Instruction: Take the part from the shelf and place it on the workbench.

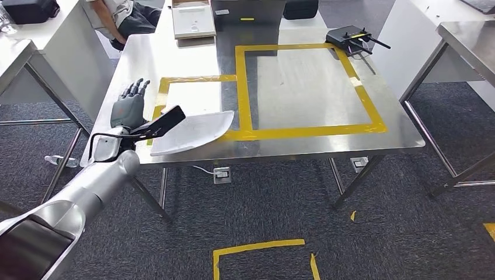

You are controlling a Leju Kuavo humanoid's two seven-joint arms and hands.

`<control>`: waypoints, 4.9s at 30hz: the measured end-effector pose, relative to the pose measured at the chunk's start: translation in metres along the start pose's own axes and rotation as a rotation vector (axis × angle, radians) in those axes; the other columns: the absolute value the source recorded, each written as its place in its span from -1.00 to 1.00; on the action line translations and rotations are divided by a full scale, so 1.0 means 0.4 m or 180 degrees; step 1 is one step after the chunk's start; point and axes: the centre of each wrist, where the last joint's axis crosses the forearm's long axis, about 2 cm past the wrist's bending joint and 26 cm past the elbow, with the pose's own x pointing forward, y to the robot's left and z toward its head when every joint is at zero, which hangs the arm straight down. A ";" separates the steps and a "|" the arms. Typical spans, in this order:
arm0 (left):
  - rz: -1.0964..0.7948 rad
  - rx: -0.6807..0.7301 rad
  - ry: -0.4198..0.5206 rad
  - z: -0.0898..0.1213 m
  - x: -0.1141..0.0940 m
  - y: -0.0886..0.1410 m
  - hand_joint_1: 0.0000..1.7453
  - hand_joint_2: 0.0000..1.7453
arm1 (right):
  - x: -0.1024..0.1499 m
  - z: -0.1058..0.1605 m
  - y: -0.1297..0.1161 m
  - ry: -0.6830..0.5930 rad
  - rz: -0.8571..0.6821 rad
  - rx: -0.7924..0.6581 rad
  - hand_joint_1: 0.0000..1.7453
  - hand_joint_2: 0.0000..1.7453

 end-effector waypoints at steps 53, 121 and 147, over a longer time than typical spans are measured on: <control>-0.0300 0.1708 -0.1289 0.229 -0.082 -0.042 -1.00 -1.00 | 0.001 0.000 0.021 0.0009 -0.0145 0.0044 -1.00 -1.00; 0.1969 -0.3053 0.4395 1.074 -0.206 -0.692 -1.00 -1.00 | 0.011 0.003 -0.037 -0.0017 0.0033 -0.0195 -1.00 1.00; 0.2011 -0.3054 0.4261 1.081 -0.190 -0.698 -1.00 1.00 | 0.009 0.002 -0.036 -0.0018 0.0155 -0.0181 -1.00 1.00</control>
